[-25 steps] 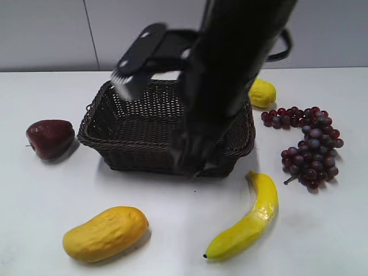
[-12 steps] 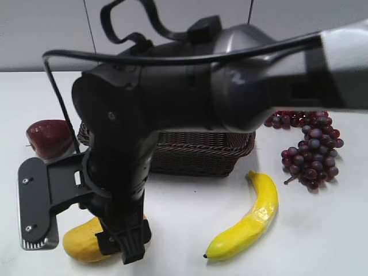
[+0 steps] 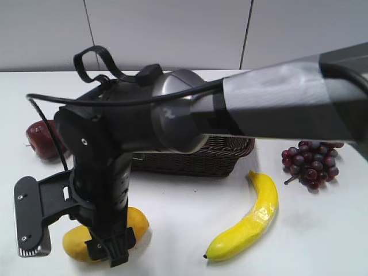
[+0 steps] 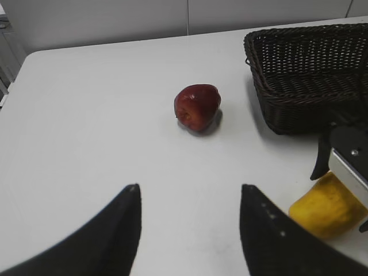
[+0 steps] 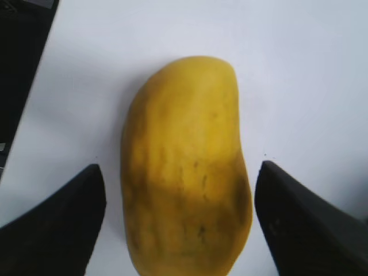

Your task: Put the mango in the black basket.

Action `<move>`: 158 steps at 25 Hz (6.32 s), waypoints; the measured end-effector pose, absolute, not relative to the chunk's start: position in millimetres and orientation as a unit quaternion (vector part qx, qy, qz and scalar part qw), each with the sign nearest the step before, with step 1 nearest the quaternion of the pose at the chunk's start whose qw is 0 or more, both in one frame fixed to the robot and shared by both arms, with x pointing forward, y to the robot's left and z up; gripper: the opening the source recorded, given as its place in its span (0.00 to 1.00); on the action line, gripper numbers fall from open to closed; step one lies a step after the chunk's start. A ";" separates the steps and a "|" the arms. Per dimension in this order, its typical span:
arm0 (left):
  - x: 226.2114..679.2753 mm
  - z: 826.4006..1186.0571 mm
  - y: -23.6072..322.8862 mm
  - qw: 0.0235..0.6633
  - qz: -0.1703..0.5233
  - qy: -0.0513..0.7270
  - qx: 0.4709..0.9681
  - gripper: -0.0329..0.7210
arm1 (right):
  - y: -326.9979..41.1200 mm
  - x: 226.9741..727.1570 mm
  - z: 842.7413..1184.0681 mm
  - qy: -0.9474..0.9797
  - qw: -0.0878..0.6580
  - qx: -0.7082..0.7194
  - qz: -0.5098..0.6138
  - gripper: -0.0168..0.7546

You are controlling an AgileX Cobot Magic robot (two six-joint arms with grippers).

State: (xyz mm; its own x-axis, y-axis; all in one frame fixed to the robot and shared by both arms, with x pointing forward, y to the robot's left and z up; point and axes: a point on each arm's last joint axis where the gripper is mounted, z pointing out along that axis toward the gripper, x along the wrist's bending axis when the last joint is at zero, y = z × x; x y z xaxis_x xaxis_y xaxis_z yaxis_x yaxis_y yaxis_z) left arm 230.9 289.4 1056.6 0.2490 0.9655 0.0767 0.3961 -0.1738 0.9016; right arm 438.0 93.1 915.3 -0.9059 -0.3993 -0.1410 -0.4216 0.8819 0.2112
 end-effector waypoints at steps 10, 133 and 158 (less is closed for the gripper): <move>231.0 1056.6 289.4 0.403 0.353 0.501 0.680 0.59 | 92.4 444.1 895.9 0.973 0.035 -0.204 0.106 0.79; 231.1 1056.9 289.4 0.404 0.354 0.500 0.679 0.44 | -294.3 282.2 1048.2 0.670 0.256 0.634 0.289 0.77; 231.1 1056.9 289.5 0.404 0.355 0.500 0.679 0.44 | -297.7 232.5 1054.0 0.618 0.352 0.583 0.394 0.77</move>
